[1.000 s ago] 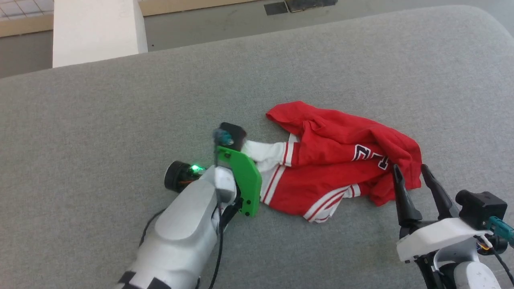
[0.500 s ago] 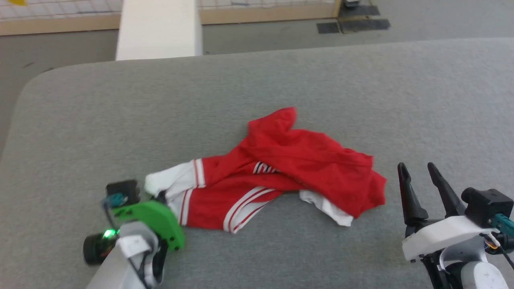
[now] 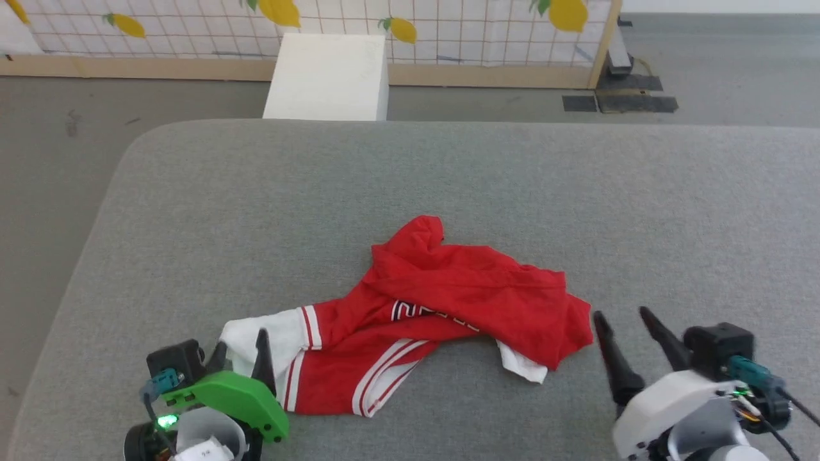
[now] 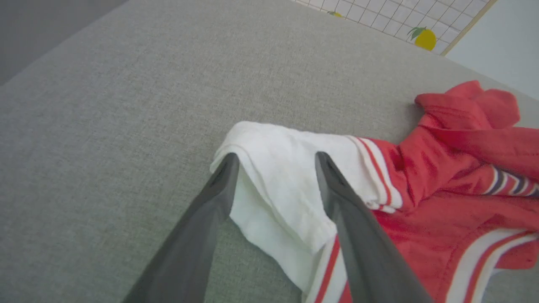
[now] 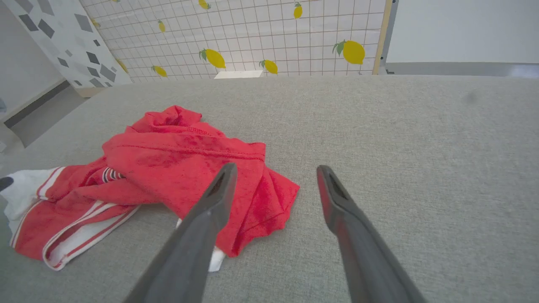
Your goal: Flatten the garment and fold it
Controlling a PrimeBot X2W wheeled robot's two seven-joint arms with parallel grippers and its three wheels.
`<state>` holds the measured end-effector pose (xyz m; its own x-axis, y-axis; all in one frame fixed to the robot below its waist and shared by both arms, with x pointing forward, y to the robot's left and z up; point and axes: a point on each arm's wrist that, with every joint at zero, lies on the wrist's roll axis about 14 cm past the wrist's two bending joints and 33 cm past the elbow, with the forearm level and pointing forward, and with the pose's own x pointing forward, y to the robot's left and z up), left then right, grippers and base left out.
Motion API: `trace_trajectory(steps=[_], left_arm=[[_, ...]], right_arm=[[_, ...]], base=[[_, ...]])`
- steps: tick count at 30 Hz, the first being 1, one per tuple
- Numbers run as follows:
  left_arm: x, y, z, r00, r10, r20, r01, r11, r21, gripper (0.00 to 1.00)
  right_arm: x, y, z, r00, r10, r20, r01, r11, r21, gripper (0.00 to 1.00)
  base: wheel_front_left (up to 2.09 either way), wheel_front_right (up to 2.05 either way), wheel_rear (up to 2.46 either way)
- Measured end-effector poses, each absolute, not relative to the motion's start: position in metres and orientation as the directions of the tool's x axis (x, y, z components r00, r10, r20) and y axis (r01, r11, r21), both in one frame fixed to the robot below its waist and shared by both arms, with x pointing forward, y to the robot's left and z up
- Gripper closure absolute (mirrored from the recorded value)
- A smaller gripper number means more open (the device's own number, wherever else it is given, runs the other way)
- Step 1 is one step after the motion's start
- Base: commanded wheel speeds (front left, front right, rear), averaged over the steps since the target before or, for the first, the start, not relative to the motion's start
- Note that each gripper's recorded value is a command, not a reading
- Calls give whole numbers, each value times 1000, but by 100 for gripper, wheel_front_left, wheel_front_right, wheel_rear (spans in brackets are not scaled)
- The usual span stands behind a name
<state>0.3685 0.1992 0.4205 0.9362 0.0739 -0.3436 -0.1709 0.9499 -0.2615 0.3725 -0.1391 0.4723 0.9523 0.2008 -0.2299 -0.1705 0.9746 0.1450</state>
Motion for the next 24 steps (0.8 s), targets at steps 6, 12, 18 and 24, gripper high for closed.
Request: trace_trajectory(steps=[6,12,18,24], left_arm=[[376,202,463,988,93,-124,-123,956,-266,0],[384,208,505,991,133,31,-120,959,-257,0],[381,212,513,985,153,73,-130,958,-257,0],[375,223,509,981,182,69,-159,954,-253,0]], right_arm=[[370,-88,466,895,336,-293,-337,940,50,0],[384,-54,445,795,431,-426,-525,841,-130,0],[393,-39,414,694,434,-574,-655,711,-255,0],[405,-33,410,670,434,-602,-683,677,-273,100]], base=[[0,0,0],[0,0,0],[0,0,0],[0,0,0]])
